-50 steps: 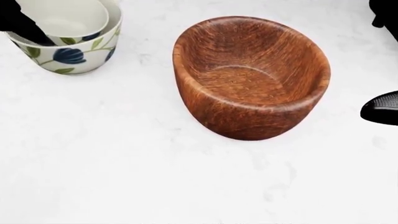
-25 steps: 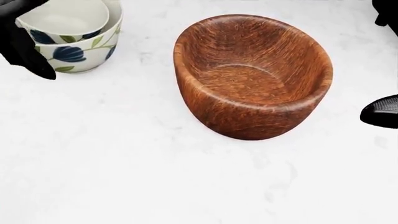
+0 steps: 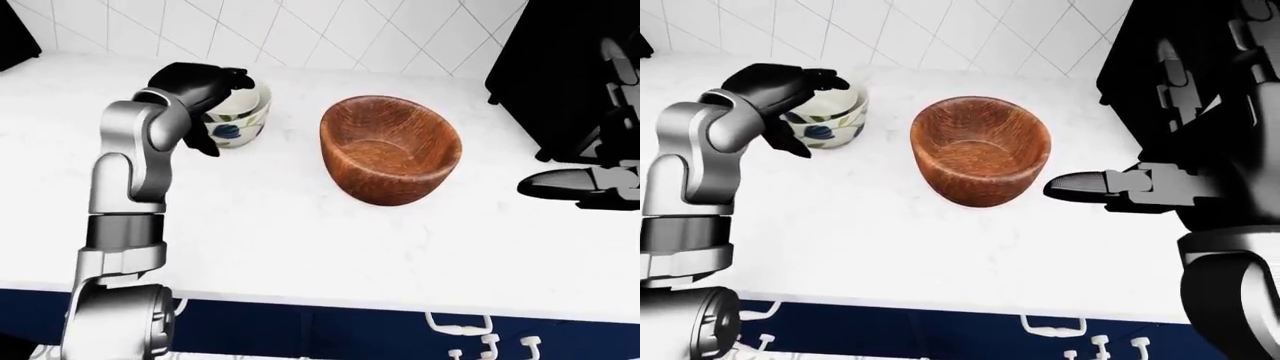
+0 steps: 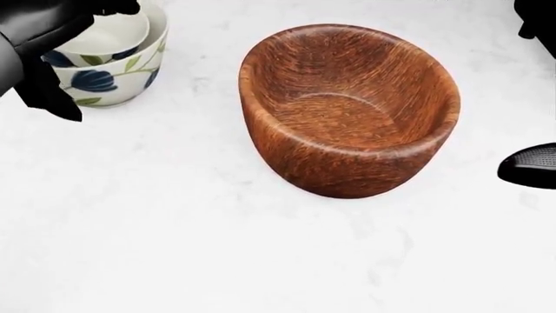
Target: Stack the bowls from largest to smallest.
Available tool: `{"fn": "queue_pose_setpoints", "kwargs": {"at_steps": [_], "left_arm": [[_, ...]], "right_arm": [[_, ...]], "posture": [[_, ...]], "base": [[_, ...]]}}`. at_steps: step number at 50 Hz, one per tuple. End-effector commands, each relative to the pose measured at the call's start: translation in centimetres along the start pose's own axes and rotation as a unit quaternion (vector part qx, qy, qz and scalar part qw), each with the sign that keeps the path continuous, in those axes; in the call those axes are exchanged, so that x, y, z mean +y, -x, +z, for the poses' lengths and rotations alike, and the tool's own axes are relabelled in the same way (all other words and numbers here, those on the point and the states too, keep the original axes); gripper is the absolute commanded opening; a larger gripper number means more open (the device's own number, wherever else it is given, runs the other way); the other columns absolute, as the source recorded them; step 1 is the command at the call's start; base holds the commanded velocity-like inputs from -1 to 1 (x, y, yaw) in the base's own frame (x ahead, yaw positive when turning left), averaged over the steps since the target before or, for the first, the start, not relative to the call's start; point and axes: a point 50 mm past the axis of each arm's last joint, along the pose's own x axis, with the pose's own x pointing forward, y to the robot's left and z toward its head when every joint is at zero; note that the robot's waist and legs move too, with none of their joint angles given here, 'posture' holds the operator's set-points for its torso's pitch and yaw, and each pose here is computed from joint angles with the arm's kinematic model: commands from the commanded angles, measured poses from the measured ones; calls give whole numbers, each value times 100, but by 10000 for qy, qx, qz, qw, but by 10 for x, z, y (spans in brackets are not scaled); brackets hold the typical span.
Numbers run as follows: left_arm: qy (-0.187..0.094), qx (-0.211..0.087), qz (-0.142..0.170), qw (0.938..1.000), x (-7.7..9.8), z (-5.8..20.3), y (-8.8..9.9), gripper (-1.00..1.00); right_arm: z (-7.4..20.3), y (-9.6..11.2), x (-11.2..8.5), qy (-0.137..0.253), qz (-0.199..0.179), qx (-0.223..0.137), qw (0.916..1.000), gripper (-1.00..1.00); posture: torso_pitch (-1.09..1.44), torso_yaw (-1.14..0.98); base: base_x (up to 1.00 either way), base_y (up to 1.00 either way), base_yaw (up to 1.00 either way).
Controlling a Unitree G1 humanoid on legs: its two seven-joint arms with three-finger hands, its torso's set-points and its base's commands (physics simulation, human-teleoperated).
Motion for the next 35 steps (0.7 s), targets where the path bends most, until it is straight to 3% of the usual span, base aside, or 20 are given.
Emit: {"fn": "queue_pose_setpoints", "kwargs": {"at_steps": [1, 15, 18, 23, 27, 35], "left_arm": [[-103, 28, 499, 9987, 24, 1, 5, 48], [-134, 215, 255, 9994, -6, -3, -3, 25], [-167, 227, 290, 9992, -9, -4, -6, 14], [-227, 123, 427, 9988, -14, 0, -11, -36], [-228, 75, 448, 9987, -20, 3, -13, -58], [-269, 54, 561, 9980, -23, 0, -14, -84]], "right_arm": [[9, 0, -2, 34, -69, -293, 9995, 100], [8, 2, -4, 29, -98, -280, 9996, 100], [7, 2, -6, 23, -128, -265, 9996, 100], [7, 4, -7, 37, -143, -262, 9995, 100], [6, 4, -8, 34, -149, -263, 9995, 100], [5, 5, -8, 34, -156, -262, 9995, 100]], "posture": [[0, 0], [0, 0], [0, 0], [0, 0], [0, 0], [0, 0]], "base": [[0, 0, 0], [0, 0, 0], [0, 0, 0], [0, 0, 0], [0, 0, 0], [0, 0, 0]]}}
